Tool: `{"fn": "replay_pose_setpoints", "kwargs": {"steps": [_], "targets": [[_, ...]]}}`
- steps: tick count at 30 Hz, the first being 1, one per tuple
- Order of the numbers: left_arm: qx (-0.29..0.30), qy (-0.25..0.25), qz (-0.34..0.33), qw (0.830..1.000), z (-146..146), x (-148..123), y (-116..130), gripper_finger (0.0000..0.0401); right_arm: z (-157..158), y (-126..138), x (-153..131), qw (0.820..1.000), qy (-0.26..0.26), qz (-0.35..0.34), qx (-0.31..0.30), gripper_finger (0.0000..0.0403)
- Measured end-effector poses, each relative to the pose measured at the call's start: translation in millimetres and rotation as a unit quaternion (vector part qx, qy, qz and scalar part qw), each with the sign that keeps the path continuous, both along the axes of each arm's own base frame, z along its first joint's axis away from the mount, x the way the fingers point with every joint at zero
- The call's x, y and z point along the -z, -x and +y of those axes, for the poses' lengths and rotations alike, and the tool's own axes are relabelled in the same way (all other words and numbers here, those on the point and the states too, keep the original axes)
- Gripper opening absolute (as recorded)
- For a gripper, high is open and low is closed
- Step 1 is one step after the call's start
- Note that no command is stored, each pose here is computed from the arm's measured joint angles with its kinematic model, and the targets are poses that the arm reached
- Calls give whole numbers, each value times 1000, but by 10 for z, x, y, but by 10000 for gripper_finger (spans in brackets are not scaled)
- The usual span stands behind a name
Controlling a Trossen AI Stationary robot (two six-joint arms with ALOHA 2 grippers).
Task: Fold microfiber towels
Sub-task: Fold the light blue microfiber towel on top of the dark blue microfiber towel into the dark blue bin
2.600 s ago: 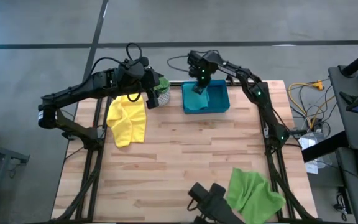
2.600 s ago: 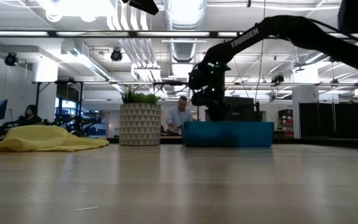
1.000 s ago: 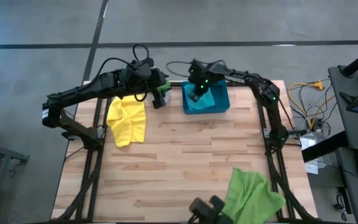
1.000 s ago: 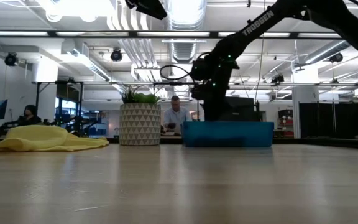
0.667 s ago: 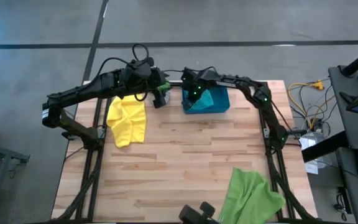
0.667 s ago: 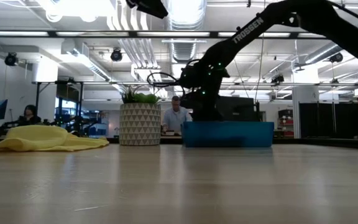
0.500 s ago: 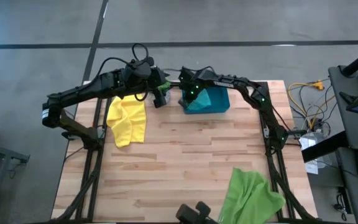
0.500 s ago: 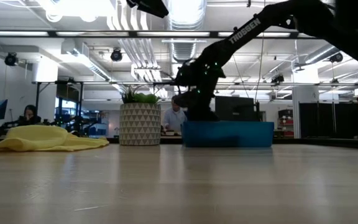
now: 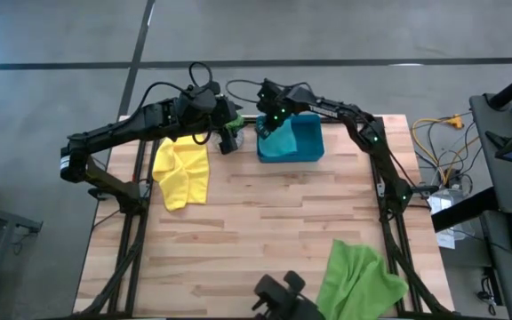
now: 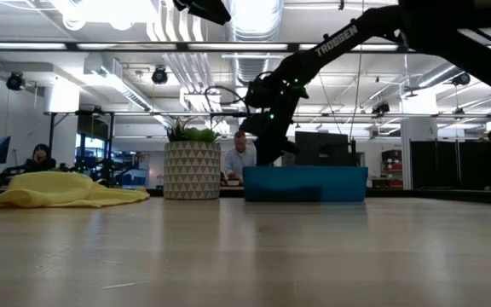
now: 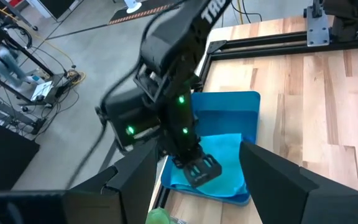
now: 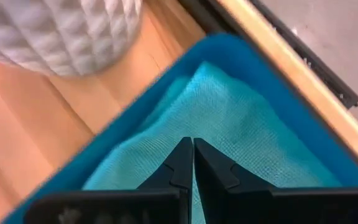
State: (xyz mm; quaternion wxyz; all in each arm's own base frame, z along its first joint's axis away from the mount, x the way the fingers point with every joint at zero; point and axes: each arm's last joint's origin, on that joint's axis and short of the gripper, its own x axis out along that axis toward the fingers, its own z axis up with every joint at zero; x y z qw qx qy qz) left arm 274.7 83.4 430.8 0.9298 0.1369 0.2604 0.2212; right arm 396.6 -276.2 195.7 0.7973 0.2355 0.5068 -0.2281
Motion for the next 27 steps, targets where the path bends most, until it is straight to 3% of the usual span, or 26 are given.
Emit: {"fn": "replay_pose_setpoints", "kwargs": {"steps": [8,19,27], "targets": [[0,0,0,1000,0,0,0,215,-128,-117,261,999,18,-2,32,8],[-7,13,-8,1000,0,0,0,215,-145,-49,1,999,22,-13,38,8],[-11,20,-12,1000,0,1,0,215,-120,-210,214,999,24,-33,36,8]]}}
